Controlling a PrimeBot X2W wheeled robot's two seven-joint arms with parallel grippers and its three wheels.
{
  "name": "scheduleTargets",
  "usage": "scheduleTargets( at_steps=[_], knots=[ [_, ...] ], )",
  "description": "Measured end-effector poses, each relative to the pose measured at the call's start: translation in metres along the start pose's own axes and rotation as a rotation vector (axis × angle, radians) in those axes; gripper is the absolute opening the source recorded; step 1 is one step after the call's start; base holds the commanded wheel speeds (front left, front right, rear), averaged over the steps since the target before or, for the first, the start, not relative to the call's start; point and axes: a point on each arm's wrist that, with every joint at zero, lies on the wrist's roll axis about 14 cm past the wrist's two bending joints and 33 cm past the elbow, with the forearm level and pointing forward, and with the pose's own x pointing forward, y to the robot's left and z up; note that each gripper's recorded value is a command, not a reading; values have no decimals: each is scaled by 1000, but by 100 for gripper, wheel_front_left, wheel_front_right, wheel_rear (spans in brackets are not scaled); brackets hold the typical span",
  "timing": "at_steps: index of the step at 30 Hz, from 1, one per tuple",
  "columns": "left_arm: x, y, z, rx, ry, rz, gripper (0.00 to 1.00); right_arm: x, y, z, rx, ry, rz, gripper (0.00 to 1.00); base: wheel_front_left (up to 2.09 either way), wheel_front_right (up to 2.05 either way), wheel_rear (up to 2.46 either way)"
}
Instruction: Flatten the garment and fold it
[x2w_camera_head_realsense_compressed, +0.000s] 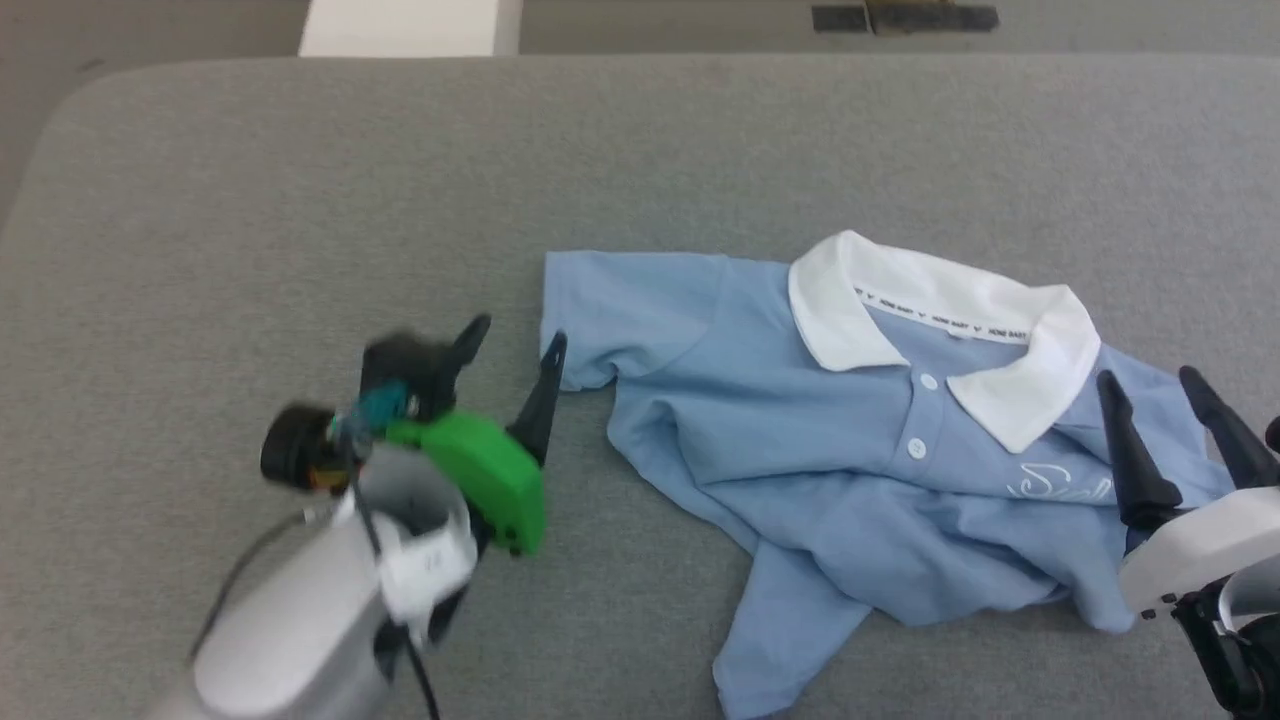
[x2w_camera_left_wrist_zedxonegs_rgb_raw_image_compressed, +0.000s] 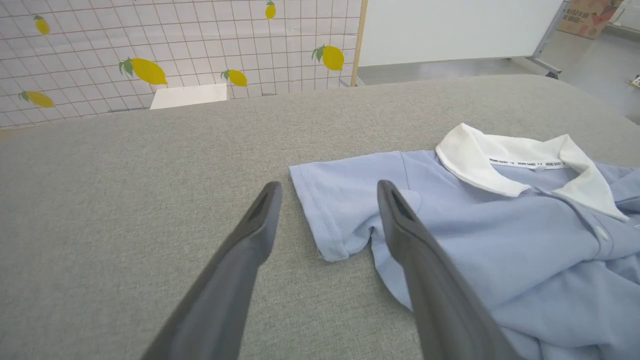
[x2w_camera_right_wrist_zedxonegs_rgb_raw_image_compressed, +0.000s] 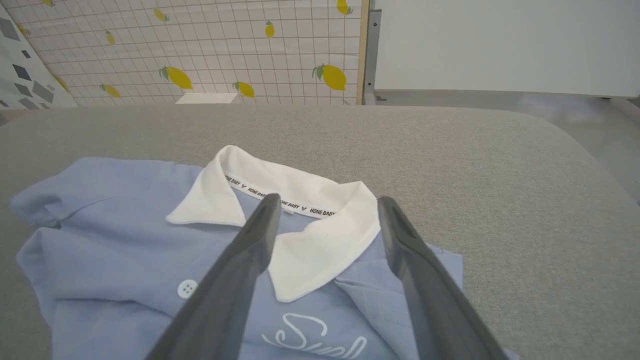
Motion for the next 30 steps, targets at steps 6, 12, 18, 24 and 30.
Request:
scheduleTargets(
  at_steps=[6, 12, 18, 24, 30],
  knots=[
    [43, 10, -26, 39, 293, -37, 100, -2, -7, -7, 1, 16, -41, 100, 0, 0, 0],
    [76, 28, -51, 54, 539, -12, 100, -7, -13, -17, 4, 44, -75, 100, 0, 0, 0],
    [94, 32, -80, 18, 708, -24, 100, -11, -20, -29, 7, 76, -113, 100, 0, 0, 0],
    [102, 33, -102, 2, 833, -40, 100, -13, -26, -39, -1, 99, -141, 100, 0, 0, 0],
    [102, 28, -104, -30, 848, -85, 0, -11, -26, -42, 0, 103, -148, 100, 0, 0, 0]
  ],
)
